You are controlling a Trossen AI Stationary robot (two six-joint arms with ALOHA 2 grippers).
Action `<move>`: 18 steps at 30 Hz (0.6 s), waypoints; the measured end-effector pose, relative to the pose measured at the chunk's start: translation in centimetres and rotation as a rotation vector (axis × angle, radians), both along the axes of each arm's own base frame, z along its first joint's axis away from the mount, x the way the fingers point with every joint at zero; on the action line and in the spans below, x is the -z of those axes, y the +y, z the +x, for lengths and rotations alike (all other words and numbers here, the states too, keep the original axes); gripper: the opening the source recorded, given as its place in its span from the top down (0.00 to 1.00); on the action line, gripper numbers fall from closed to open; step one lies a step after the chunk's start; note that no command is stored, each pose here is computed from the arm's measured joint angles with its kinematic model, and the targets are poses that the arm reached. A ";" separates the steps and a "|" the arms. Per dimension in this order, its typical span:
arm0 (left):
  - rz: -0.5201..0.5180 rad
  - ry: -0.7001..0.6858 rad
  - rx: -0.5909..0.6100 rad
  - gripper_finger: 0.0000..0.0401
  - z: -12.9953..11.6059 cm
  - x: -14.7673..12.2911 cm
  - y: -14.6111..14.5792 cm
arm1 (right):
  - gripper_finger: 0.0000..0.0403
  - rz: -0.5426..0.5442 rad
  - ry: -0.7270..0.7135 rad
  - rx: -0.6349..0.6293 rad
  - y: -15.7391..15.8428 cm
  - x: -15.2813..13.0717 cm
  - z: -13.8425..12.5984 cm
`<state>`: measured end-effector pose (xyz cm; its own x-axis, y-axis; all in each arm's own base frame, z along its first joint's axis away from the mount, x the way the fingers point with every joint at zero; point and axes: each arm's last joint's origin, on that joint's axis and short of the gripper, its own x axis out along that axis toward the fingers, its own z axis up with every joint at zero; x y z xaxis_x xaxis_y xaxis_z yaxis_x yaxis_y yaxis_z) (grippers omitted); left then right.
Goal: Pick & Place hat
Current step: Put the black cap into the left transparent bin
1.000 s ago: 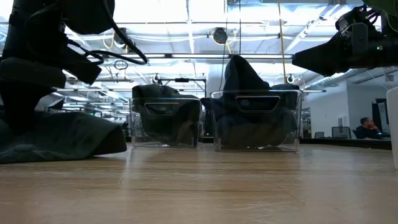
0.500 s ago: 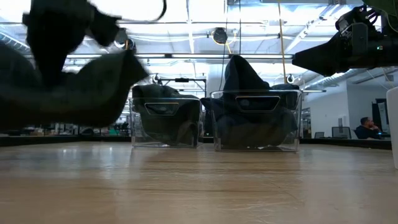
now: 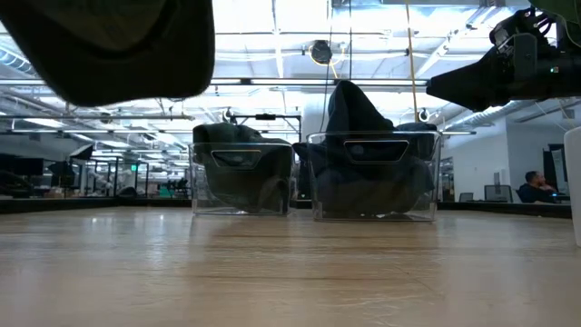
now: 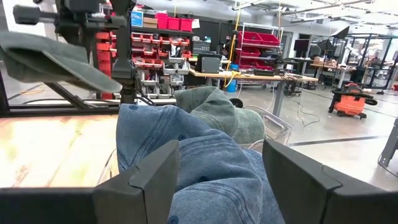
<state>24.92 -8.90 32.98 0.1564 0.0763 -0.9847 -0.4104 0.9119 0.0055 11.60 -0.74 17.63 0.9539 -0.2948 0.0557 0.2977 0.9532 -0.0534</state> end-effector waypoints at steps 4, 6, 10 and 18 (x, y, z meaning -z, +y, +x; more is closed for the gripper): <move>0.018 -0.013 0.104 0.98 -0.3 -1.2 -0.3 | 0.45 0.000 0.000 0.000 0.0 0.0 0.0; 0.025 -0.019 0.173 0.98 -0.4 -1.5 -0.7 | 0.45 0.000 0.000 0.000 0.0 0.0 0.0; 0.036 -0.024 0.296 0.99 -0.7 -1.9 -1.4 | 0.45 0.000 0.000 0.000 0.0 0.0 0.0; 0.117 0.007 0.434 0.99 -1.3 -2.0 -1.9 | 0.45 0.000 0.000 0.000 0.0 0.0 0.0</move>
<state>23.61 -10.75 34.98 0.1923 0.1162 -0.9744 0.0108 0.9927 0.1205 11.60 -0.74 17.63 0.9539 -0.2950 0.0554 0.2979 0.9531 -0.0535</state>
